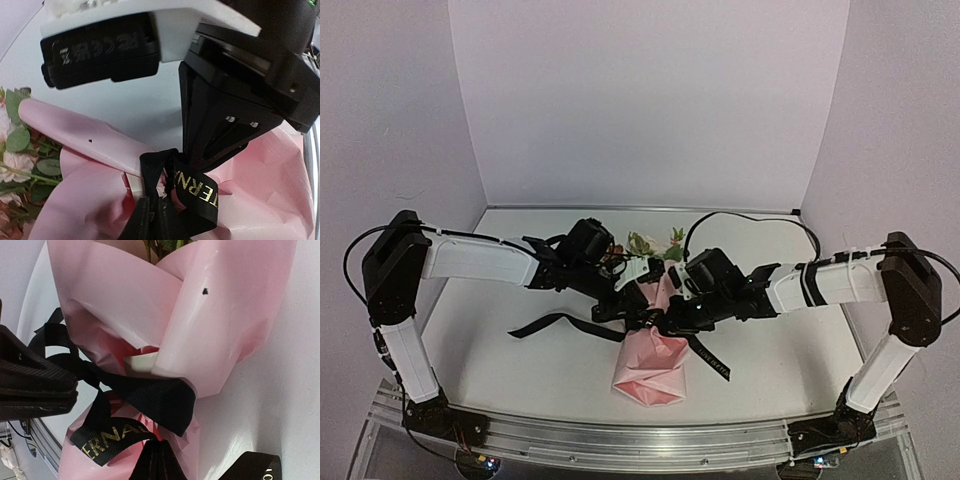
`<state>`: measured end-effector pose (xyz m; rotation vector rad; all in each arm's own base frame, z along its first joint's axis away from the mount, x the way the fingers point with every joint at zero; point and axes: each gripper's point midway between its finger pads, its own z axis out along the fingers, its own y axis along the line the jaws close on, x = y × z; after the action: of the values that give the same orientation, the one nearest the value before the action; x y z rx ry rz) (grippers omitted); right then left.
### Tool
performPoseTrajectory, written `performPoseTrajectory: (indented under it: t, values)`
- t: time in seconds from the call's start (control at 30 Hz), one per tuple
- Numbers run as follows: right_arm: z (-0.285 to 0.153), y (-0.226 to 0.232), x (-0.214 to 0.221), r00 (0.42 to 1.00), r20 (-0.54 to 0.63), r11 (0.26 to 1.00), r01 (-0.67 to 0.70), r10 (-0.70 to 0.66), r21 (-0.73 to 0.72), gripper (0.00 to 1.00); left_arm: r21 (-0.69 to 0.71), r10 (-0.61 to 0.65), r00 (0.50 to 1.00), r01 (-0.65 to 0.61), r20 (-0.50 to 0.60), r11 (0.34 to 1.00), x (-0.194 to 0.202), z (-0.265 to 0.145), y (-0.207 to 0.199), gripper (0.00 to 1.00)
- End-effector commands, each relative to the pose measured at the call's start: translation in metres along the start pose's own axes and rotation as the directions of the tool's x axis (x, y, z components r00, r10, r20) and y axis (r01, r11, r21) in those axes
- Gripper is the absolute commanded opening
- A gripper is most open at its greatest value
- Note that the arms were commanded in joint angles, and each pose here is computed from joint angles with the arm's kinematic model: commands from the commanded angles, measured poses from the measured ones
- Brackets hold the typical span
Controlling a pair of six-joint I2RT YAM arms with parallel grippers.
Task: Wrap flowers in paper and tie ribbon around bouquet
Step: Cross the ribbon over the folded bouquet.
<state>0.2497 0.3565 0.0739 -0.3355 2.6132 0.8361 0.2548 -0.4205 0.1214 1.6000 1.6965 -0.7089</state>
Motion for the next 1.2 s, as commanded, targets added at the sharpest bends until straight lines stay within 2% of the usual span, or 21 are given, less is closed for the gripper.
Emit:
performPoseTrajectory:
  t: [0.0,0.23,0.47,0.77,1.17]
  values:
    - [-0.010,0.012,-0.007,1.000,0.027,0.999,0.000,0.001,-0.044,0.00,-0.001,-0.022,1.000,0.022,0.000,1.000,-0.009,-0.007,0.004,0.12]
    - [-0.021,0.003,0.019,0.993,-0.051,0.992,0.106,-0.103,0.067,0.00,-0.039,0.002,1.000,-0.002,0.009,0.999,-0.013,-0.005,0.013,0.25]
    - [-0.031,-0.021,0.018,0.998,0.013,0.982,0.058,-0.062,0.178,0.00,0.014,0.036,0.999,-0.035,-0.034,0.999,-0.011,0.007,0.012,0.29]
    - [-0.035,-0.017,0.009,0.996,0.058,0.982,0.055,-0.067,0.183,0.00,0.113,0.032,0.999,-0.029,-0.025,0.993,-0.014,0.012,-0.008,0.32]
    - [-0.036,-0.016,0.003,0.993,0.102,0.984,0.032,-0.050,0.174,0.00,0.117,0.009,0.997,-0.001,-0.073,0.993,0.005,0.030,-0.009,0.29]
